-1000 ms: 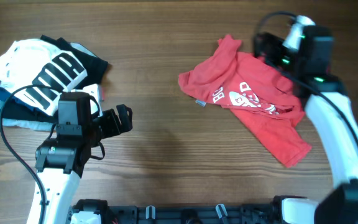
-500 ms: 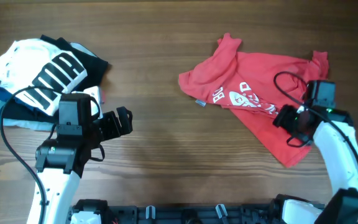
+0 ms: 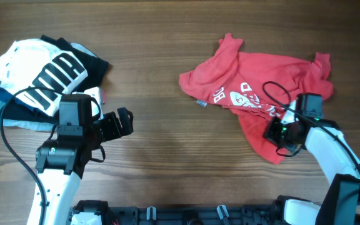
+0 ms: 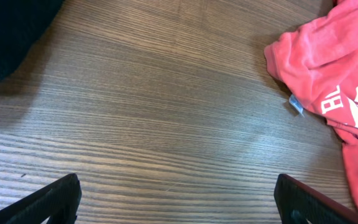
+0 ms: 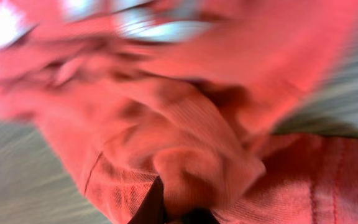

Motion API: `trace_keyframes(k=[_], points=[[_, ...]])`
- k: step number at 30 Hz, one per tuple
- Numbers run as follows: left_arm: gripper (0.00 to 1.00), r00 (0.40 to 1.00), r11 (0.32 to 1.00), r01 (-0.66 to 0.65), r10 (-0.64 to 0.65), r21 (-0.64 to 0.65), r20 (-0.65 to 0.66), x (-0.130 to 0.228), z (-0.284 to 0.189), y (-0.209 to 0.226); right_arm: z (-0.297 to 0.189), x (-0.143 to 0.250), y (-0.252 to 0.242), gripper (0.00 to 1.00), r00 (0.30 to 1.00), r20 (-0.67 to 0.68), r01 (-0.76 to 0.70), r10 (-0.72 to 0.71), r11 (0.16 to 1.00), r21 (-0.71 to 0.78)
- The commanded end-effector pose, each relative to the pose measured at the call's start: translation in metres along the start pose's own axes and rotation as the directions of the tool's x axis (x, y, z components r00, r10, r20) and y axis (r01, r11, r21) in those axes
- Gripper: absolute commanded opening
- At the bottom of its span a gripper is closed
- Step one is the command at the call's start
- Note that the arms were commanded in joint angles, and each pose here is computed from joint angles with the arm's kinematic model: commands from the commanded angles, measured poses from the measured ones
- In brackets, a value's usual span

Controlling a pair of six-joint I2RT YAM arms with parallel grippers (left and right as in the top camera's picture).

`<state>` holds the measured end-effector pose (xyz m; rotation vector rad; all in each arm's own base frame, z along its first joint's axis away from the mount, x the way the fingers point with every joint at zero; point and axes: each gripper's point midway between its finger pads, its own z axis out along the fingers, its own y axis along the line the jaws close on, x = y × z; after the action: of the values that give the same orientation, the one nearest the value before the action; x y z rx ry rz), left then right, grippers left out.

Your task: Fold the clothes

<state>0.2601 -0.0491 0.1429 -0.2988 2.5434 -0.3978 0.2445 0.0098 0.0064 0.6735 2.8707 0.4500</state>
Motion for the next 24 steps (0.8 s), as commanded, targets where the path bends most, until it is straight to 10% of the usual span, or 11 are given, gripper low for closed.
trace_keyframes(k=[1, 13, 24], points=[[1.0, 1.0, 1.0, 0.011, -0.011, 0.009, 0.011, -0.005, -0.003, -0.002, 0.008, 0.04, 0.054, 0.04, 0.981, -0.128, 0.12, -0.144, 0.976, -0.182], [1.0, 1.0, 0.998, 0.013, -0.013, 0.061, -0.009, -0.002, -0.003, -0.011, 0.029, 0.165, 0.186, 0.11, 0.892, -0.114, 0.392, -0.438, 0.873, -0.292], [1.0, 0.977, 0.979, 0.065, -0.023, 0.192, -0.214, 0.035, 0.007, -0.034, -0.055, 0.047, 0.162, 0.39, 0.914, 0.247, 0.35, -0.321, 0.933, -0.082]])
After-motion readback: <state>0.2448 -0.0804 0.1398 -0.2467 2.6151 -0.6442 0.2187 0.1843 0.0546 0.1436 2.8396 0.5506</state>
